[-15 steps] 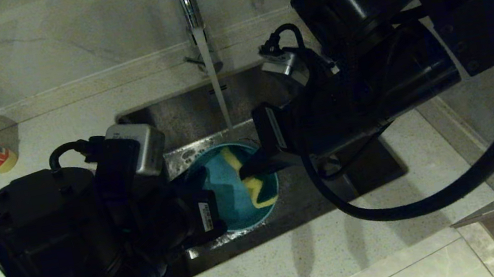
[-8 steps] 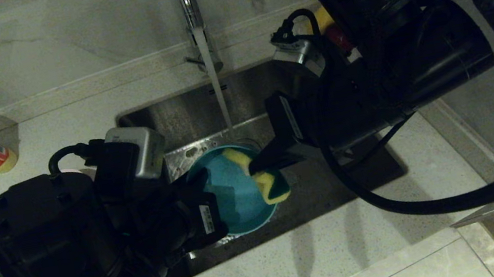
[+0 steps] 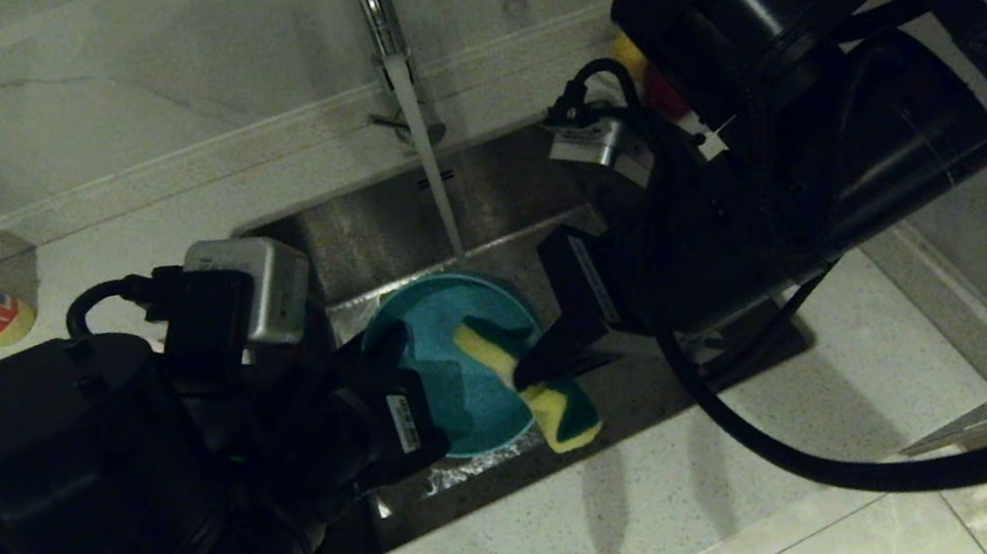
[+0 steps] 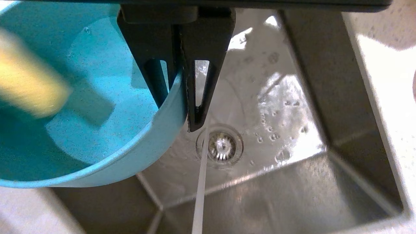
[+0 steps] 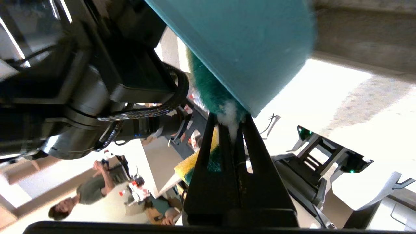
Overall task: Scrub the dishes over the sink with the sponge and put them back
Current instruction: Wipe the bowl
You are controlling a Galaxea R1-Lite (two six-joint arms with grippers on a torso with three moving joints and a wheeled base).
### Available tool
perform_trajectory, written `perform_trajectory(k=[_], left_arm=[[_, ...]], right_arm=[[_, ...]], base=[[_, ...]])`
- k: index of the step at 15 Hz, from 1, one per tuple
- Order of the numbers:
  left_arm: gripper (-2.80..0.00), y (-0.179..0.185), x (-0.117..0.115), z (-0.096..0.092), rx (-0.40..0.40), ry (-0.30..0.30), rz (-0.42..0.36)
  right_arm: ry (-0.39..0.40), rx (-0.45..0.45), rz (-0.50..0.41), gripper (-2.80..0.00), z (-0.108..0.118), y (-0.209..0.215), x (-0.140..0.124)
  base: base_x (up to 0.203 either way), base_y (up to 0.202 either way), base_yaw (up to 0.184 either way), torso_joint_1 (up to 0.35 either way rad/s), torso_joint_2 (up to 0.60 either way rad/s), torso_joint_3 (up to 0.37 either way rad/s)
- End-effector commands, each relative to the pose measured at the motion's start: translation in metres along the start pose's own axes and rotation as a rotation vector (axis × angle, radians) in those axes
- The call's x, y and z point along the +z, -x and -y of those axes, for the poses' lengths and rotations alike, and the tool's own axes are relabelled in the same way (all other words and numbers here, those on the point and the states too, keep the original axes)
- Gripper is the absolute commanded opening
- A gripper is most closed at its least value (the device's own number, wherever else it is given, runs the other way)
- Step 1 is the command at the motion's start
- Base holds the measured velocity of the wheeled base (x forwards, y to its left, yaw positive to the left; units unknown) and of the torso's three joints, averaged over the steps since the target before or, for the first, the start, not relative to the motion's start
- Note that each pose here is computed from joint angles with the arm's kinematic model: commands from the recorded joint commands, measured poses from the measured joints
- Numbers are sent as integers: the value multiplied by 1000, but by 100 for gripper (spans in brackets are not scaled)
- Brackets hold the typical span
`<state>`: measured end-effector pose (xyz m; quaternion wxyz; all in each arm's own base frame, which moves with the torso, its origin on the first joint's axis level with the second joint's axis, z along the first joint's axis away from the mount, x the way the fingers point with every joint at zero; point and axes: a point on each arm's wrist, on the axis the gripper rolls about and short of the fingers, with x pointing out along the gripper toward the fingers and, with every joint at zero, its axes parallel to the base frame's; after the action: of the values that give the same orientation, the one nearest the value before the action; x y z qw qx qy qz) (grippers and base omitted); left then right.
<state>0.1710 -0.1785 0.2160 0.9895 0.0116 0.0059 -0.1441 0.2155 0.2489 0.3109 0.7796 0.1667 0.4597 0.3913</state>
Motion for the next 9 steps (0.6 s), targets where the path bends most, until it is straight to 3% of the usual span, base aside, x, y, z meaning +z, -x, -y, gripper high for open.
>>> perform_trajectory(k=[1,9], left_arm=[[-280,-1,4,0,4,13,20],[-280,-8,10,5,6,27,38]], right_arm=[[7,9,-25,-280,-5,-11,-2],[20,18,-55,-280,-11,-28,-5]], base=[[0,0,0,0,0,0],[0,0,0,0,0,0]])
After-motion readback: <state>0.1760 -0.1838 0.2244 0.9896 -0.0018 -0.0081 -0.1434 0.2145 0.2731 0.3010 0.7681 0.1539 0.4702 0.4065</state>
